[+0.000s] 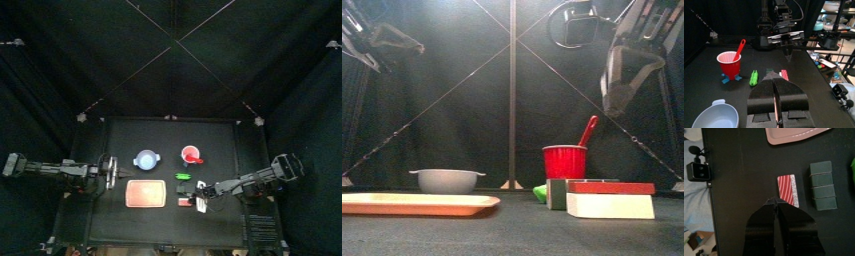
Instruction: Grab green sushi
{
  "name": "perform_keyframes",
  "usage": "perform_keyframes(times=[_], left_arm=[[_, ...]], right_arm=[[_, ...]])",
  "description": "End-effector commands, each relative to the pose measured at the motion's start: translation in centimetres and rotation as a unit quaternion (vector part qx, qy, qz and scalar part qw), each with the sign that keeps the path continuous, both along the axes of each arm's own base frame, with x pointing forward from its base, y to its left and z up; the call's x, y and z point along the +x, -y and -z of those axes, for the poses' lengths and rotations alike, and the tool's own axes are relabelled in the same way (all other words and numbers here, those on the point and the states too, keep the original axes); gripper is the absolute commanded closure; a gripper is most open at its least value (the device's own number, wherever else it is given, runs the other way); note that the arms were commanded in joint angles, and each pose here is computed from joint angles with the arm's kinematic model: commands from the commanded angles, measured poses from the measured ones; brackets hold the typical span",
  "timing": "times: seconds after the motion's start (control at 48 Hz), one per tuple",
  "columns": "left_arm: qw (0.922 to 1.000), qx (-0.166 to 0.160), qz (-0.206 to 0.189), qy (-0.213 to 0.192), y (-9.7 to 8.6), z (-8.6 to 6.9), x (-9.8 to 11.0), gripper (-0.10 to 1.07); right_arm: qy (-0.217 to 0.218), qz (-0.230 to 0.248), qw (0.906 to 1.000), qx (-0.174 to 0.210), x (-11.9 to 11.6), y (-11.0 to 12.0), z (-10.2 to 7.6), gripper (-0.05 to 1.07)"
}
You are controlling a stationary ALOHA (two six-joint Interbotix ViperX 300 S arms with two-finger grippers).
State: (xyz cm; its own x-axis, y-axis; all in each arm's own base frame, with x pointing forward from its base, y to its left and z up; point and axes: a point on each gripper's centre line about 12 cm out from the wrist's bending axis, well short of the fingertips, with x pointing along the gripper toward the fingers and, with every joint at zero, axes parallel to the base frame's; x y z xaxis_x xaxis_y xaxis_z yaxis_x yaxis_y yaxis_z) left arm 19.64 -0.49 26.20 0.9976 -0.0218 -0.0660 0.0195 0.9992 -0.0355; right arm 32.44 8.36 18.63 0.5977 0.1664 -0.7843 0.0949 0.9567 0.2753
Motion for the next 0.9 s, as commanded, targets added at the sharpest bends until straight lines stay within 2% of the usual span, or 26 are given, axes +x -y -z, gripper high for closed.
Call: perform_keyframes(times=[0.0, 0.229, 0.396, 0.583, 0.875], left_arm=[[1.0, 0.0, 0.001, 0.004, 0.1, -0.4, 0.2, 0.99], [1.0, 0.002, 0.002, 0.003, 0.1, -0.3, 0.2, 0.99], [1.0, 0.002, 0.001, 0.002, 0.0, -0.2, 0.1, 0.99], [1.0, 0.003, -0.001, 0.002, -0.1, -0.2, 0.1, 0.99], [1.0, 0.002, -0.004, 0.0, -0.2, 0.0, 0.1, 0.99]], right_arm=[[0.0, -0.007, 0.9999, -0.011, 1.4, -0.3, -0.1, 0.77], [-0.032, -0.028, 0.9987, -0.027, 2.7, -1.8, 0.6, 0.37], [-0.048, -0.031, 0.9978, -0.033, 3.0, -2.0, 1.7, 0.19], [-0.063, -0.038, 0.9959, -0.052, 3.1, -1.7, 2.7, 0.18], [-0.082, -0.045, 0.9917, -0.088, 3.6, -0.7, 3.2, 0.17]])
